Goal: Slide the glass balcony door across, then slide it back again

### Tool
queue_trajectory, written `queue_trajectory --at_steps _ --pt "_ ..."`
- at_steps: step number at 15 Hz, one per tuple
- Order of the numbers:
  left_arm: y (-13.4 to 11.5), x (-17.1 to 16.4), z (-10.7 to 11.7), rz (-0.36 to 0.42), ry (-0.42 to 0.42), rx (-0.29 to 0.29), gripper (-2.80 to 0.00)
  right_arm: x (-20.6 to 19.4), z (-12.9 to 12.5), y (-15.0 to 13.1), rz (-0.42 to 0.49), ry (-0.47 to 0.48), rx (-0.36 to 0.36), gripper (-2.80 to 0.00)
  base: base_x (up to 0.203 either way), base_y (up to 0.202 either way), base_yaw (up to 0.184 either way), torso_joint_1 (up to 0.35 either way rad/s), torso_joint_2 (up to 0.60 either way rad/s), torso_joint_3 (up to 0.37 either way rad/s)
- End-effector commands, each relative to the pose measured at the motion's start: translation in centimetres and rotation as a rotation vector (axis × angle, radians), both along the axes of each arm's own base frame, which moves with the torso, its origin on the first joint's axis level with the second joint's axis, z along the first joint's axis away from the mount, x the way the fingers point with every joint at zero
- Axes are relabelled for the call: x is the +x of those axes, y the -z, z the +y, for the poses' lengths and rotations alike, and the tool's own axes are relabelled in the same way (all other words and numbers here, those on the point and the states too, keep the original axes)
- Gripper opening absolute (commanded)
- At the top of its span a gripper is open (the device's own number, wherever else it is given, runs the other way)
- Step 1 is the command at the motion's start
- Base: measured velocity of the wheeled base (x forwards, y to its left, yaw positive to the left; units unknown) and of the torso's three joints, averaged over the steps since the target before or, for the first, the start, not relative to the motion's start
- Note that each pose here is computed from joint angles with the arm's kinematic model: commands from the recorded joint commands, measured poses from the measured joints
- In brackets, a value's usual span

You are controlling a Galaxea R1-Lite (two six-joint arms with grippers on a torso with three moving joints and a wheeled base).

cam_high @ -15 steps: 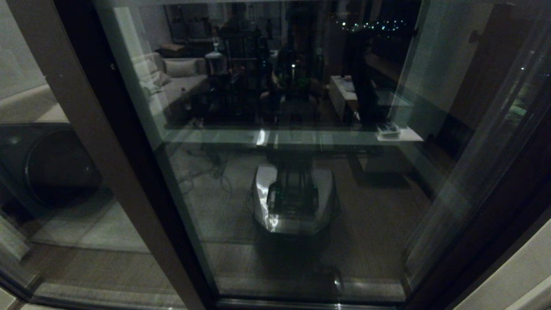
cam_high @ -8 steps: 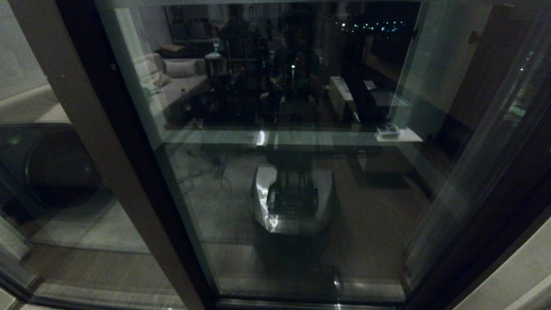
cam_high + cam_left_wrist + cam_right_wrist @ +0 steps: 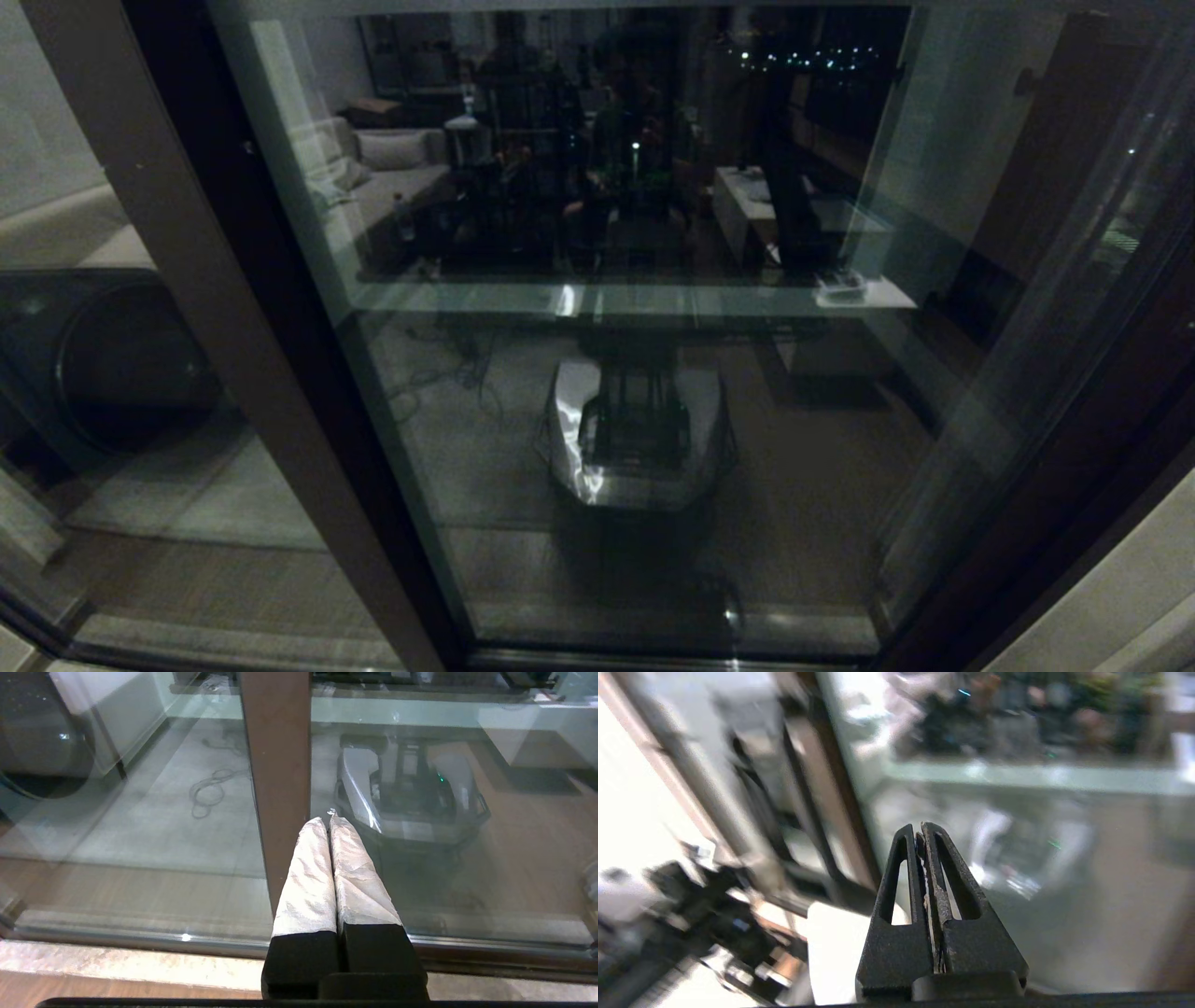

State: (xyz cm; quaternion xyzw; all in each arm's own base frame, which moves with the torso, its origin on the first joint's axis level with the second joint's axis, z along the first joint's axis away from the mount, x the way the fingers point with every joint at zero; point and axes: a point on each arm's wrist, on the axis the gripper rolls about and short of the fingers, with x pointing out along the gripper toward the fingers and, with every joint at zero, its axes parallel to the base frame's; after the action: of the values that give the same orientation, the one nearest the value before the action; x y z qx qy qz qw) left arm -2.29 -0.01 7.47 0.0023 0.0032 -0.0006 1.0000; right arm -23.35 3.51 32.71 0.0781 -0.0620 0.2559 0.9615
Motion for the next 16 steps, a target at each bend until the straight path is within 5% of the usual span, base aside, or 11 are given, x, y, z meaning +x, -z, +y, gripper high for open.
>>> queue_trajectory --at_steps 1,4,9,13,16 --pt "0.0 0.0 0.0 0.001 0.0 0.0 -2.8 -2.5 -0.5 3.0 0.02 0.009 -0.027 -2.8 0.0 0.0 0.0 0.0 0.0 0.0" --pt "0.0 0.0 0.0 0.001 0.0 0.0 -2.8 -3.7 -1.7 6.5 0.074 0.053 -0.051 -2.8 0.0 0.0 0.0 0.0 0.0 0.0" --pt "0.0 0.0 0.0 0.001 0.0 0.001 -2.8 3.6 -2.8 11.3 0.282 0.32 -0.282 -2.8 0.0 0.0 0.0 0.0 0.0 0.0" --pt "0.0 0.0 0.0 0.001 0.0 0.001 -2.8 13.4 -3.4 16.4 0.219 0.522 -0.363 -2.8 0.0 0.0 0.0 0.0 0.0 0.0" --pt "0.0 0.0 0.0 0.001 0.0 0.0 -2.8 17.0 -3.6 20.0 0.209 0.576 -0.328 -2.8 0.0 0.0 0.0 0.0 0.0 0.0"
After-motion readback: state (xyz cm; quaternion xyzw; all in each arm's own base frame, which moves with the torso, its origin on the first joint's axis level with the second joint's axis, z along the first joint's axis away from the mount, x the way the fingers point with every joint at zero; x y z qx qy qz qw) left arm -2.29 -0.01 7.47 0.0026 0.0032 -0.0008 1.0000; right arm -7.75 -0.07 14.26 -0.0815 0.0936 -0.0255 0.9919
